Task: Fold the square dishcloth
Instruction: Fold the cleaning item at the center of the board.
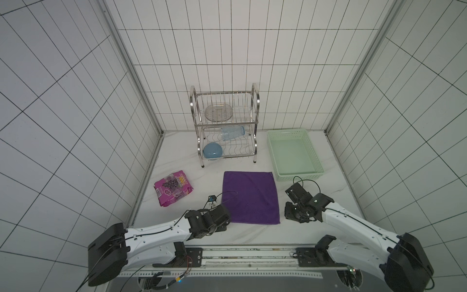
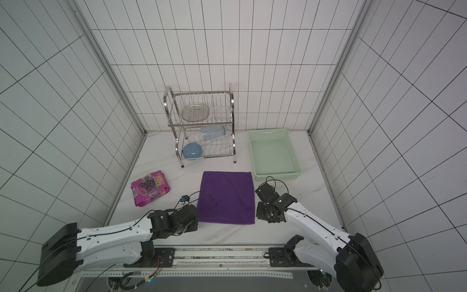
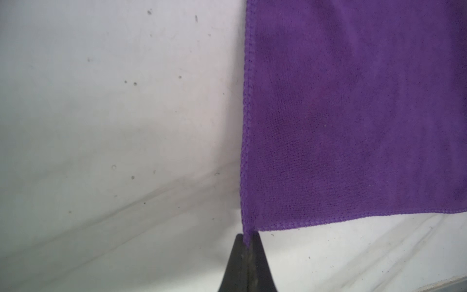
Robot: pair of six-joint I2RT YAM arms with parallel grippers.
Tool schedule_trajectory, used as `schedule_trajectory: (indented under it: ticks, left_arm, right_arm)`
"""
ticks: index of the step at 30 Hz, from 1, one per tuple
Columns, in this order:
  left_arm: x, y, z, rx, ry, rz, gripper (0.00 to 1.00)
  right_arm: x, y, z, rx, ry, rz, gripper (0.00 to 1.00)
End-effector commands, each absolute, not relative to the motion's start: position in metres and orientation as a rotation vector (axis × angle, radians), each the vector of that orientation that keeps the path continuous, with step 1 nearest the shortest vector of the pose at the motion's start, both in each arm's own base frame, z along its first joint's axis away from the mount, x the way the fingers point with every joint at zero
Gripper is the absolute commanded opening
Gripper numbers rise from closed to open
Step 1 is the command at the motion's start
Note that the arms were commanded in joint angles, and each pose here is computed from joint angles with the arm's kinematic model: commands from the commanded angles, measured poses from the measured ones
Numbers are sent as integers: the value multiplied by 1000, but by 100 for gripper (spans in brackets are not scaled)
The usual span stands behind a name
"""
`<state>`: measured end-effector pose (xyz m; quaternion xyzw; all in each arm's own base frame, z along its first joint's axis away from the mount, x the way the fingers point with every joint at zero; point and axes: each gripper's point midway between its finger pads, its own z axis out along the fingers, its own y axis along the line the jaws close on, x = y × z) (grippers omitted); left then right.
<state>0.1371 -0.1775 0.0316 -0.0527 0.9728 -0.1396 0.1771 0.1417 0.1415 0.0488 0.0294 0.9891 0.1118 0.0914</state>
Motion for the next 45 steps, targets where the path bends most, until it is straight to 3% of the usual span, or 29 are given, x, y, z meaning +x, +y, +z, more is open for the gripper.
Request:
schedule_trajectory:
  ticks: [1, 6, 25, 40, 45]
  left_arm:
    - [138, -177, 30, -156, 2758, -389, 0]
    - [136, -179, 27, -148, 2770, -386, 0]
    - [137, -179, 24, -147, 2770, -371, 0]
    - [138, -179, 24, -149, 2769, -371, 0]
    - [139, -179, 25, -152, 2761, -371, 0]
  right_arm:
    - [125, 147, 48, 142, 2958, 430, 35]
    - [116, 164, 45, 189, 2947, 595, 35]
    - [117, 171, 17, 343, 2958, 625, 32]
    - [112, 162, 9, 384, 2978, 563, 17]
    - [110, 157, 7, 380, 2992, 518, 5]
